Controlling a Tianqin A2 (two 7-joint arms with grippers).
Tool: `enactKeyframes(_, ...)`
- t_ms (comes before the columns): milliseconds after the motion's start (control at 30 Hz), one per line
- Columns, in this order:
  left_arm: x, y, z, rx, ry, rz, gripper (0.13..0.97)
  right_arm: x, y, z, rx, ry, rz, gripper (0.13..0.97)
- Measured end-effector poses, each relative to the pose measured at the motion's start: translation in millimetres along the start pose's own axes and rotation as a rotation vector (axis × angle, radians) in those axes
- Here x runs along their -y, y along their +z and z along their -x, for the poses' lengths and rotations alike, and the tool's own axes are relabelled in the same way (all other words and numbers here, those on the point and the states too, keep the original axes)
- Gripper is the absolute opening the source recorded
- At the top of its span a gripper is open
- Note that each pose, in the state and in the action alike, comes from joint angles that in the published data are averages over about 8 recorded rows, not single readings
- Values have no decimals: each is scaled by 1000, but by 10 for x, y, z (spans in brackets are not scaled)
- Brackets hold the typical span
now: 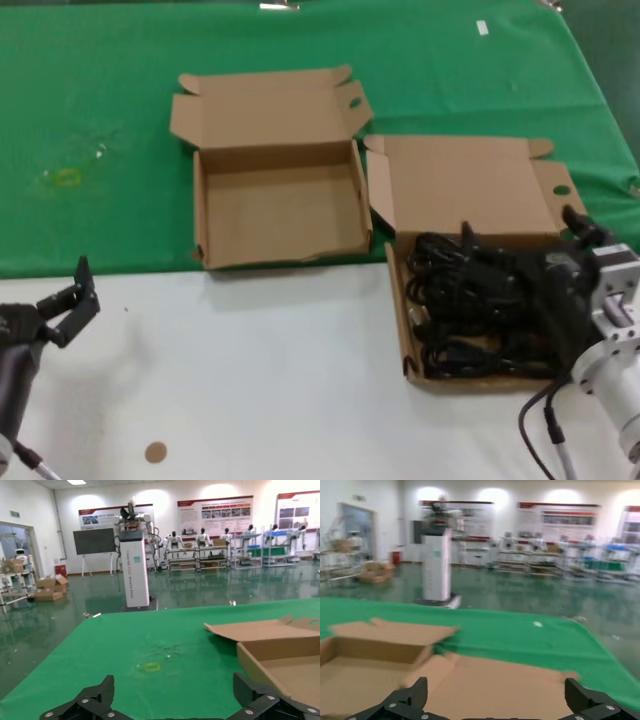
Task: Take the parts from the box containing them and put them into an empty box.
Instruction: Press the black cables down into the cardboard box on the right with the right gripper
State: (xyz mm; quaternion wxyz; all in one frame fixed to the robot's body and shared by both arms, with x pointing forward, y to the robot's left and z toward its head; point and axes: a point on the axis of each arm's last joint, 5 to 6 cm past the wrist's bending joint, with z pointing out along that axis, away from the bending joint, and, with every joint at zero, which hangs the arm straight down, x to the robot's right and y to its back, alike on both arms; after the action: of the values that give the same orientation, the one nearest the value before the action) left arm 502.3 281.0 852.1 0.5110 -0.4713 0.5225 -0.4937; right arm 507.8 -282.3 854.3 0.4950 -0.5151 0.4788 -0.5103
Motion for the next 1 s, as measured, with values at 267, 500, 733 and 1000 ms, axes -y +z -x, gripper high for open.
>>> enactKeyframes(267,0,0,0,0,0,0,750,9,11,-28,-17,7,-2,966)
enactKeyframes(500,0,0,0,0,0,0,677,92,33,-65,15,-34,-19,966)
enactKeyframes(733,0,0,0,0,0,0,514,270,78,-255,75,-102,-24,966)
enactKeyframes(1000,0,0,0,0,0,0,319,641,137,-610,228,-258,-1,966)
